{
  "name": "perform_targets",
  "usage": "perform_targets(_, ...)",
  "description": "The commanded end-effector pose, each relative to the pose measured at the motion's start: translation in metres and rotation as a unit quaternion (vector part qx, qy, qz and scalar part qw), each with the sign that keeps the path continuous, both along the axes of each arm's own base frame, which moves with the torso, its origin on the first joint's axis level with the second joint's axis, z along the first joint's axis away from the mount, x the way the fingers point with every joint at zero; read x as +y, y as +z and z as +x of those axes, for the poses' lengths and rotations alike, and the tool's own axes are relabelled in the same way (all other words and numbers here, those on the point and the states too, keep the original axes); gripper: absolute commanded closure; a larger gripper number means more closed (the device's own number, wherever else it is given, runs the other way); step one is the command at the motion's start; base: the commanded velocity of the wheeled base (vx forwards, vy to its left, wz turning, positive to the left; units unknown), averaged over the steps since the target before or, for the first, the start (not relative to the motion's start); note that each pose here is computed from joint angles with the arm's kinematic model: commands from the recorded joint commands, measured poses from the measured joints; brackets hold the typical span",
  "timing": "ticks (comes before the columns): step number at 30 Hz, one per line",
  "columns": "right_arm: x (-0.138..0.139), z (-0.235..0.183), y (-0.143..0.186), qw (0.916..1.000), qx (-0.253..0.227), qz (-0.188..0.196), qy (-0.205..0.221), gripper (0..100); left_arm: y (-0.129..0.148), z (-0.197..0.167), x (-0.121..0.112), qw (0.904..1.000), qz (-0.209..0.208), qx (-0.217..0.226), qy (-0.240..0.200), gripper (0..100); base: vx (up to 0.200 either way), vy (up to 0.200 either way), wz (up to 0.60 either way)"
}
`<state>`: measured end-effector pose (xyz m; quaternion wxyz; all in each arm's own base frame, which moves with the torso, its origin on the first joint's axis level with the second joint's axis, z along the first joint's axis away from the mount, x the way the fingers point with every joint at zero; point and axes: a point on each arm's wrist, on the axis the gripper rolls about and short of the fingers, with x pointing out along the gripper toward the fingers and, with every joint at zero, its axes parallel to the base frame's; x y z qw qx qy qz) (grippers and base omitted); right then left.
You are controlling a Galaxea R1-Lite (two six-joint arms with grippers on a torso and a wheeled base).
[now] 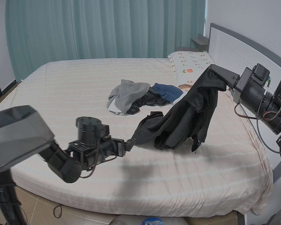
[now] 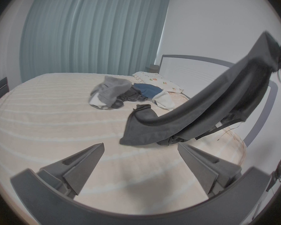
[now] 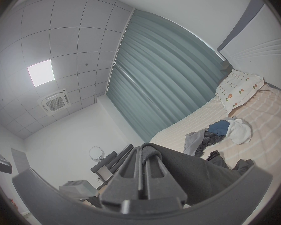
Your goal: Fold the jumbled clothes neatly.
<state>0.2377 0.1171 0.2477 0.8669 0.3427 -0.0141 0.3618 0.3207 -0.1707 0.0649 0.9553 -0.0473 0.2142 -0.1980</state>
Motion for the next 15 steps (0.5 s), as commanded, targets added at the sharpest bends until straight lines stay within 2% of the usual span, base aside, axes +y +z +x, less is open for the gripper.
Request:
perform_targets(1, -0.007, 0.005, 0.003, 0.9998, -0.006, 0.000, -0.021, 100, -0.095, 0.035, -0.074, 0.9991, 0.014, 0.021, -0.033, 0, 0.000, 0.000, 0.00)
perform_targets(5, -0.008, 0.005, 0.003, 0.9998, -0.007, 0.001, -0.021, 100, -0.103, 0.044, -0.084, 0.9992, 0.010, 0.012, -0.035, 0, 0.000, 0.000, 0.00)
perform_targets(15, -0.010, 0.007, 0.007, 0.9996, -0.013, 0.003, -0.027, 100, -0.099, 0.066, -0.094, 0.9997, -0.003, -0.023, -0.012, 0, 0.000, 0.000, 0.00)
